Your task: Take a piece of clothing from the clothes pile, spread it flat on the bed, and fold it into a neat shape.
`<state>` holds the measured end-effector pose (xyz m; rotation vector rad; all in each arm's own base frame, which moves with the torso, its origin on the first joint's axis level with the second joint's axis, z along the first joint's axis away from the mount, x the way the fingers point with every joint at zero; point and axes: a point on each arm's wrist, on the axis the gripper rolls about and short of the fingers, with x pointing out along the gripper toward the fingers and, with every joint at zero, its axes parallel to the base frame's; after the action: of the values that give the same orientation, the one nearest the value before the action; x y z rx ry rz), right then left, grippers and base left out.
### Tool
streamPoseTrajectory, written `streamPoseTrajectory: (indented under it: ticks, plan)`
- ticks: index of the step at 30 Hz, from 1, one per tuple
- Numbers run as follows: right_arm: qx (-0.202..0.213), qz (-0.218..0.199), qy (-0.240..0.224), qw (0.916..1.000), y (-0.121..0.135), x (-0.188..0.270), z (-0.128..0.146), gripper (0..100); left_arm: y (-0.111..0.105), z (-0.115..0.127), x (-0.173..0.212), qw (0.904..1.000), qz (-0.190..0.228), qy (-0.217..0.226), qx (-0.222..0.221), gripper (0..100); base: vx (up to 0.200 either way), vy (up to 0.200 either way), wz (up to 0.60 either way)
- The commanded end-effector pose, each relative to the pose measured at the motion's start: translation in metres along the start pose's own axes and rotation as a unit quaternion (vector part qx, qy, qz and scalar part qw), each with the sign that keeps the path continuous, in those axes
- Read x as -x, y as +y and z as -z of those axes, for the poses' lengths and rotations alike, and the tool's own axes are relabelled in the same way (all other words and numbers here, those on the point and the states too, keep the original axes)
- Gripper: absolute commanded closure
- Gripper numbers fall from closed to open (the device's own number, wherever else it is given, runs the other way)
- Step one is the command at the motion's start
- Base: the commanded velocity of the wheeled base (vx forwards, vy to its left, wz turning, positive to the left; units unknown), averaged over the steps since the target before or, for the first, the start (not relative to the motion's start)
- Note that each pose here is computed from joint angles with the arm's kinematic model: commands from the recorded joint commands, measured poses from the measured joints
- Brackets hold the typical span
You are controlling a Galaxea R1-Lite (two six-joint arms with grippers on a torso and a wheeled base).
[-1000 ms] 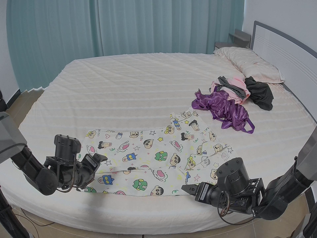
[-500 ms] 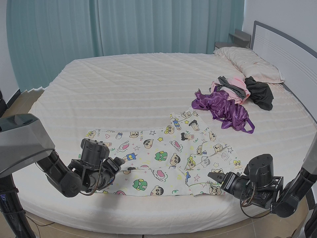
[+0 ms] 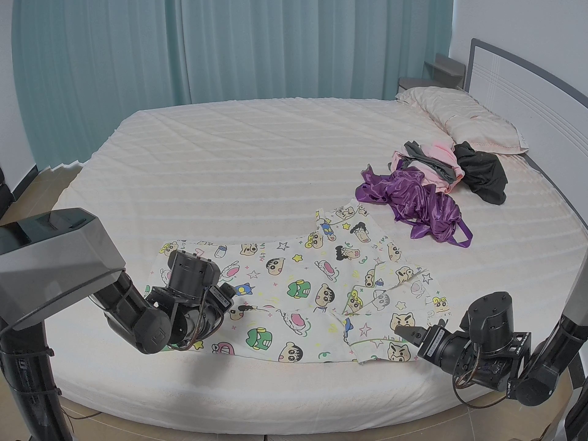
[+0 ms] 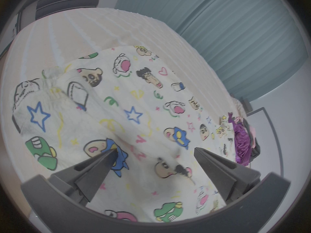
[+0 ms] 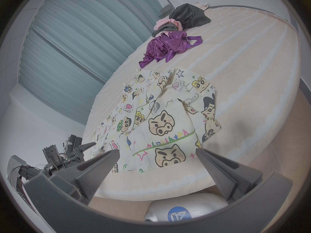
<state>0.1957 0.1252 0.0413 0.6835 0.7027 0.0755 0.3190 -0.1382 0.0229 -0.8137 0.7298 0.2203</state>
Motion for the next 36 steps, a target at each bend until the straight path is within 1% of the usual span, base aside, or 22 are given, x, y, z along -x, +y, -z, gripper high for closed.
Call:
streamPoseTrajectory:
  ticks: [1, 4, 8, 11, 16, 21, 23, 25, 26, 29, 31, 32, 36]
  plan:
    - [0.001, 0.004, 0.003, 1.0000, -0.002, 0.000, 0.001, 0, 0.002, 0.002, 0.009, 0.9996, -0.021, 0.014, -0.010, 0, 0.000, 0.000, 0.00]
    - [0.001, 0.004, 0.003, 1.0000, -0.002, 0.000, 0.001, 0, 0.004, 0.003, 0.016, 0.9985, -0.042, 0.027, -0.023, 0, 0.000, 0.000, 0.00]
    - [0.000, 0.004, 0.005, 1.0000, -0.002, 0.000, 0.002, 0, 0.011, 0.000, 0.025, 0.9955, -0.068, 0.039, -0.055, 0, 0.000, 0.000, 0.00]
    - [0.001, 0.006, 0.007, 1.0000, -0.003, -0.001, 0.003, 0, 0.009, -0.005, 0.035, 0.9957, -0.065, 0.034, -0.057, 0, 0.000, 0.000, 0.00]
    - [0.001, 0.007, 0.008, 0.9999, -0.003, -0.001, 0.003, 0, 0.000, -0.012, 0.052, 0.9964, -0.046, 0.028, -0.065, 0, 0.000, 0.000, 0.00]
    - [0.003, 0.012, 0.010, 0.9999, -0.004, -0.003, 0.005, 0, -0.007, -0.013, 0.053, 0.9966, -0.040, 0.028, -0.067, 0, 0.000, 0.000, 0.00]
    - [0.003, 0.014, 0.011, 0.9998, -0.005, -0.004, 0.005, 0, -0.010, -0.013, 0.051, 0.9966, -0.039, 0.028, -0.067, 0, 0.000, 0.000, 0.00]
    - [0.004, 0.016, 0.012, 0.9998, -0.005, -0.005, 0.006, 0, -0.017, -0.015, 0.049, 0.9972, -0.029, 0.027, -0.064, 0, 0.000, 0.000, 0.00]
    - [0.004, 0.016, 0.012, 0.9998, -0.005, -0.005, 0.006, 0, -0.018, -0.014, 0.043, 0.9970, -0.031, 0.029, -0.065, 0, 0.000, 0.000, 0.00]
    - [0.004, 0.016, 0.011, 0.9998, -0.005, -0.004, 0.005, 0, -0.017, -0.008, 0.024, 0.9956, -0.048, 0.038, -0.071, 0, 0.000, 0.000, 0.00]
    - [0.004, 0.016, 0.011, 0.9998, -0.005, -0.004, 0.005, 0, -0.016, -0.006, 0.019, 0.9945, -0.056, 0.043, -0.077, 0, 0.000, 0.000, 0.00]
    - [0.004, 0.016, 0.011, 0.9998, -0.005, -0.005, 0.006, 0, -0.016, -0.004, 0.009, 0.9924, -0.068, 0.051, -0.089, 0, 0.000, 0.000, 0.00]
    - [0.004, 0.016, 0.010, 0.9998, -0.005, -0.004, 0.005, 0, -0.022, -0.007, -0.006, 0.9921, -0.073, 0.051, -0.089, 0, 0.000, 0.000, 0.00]
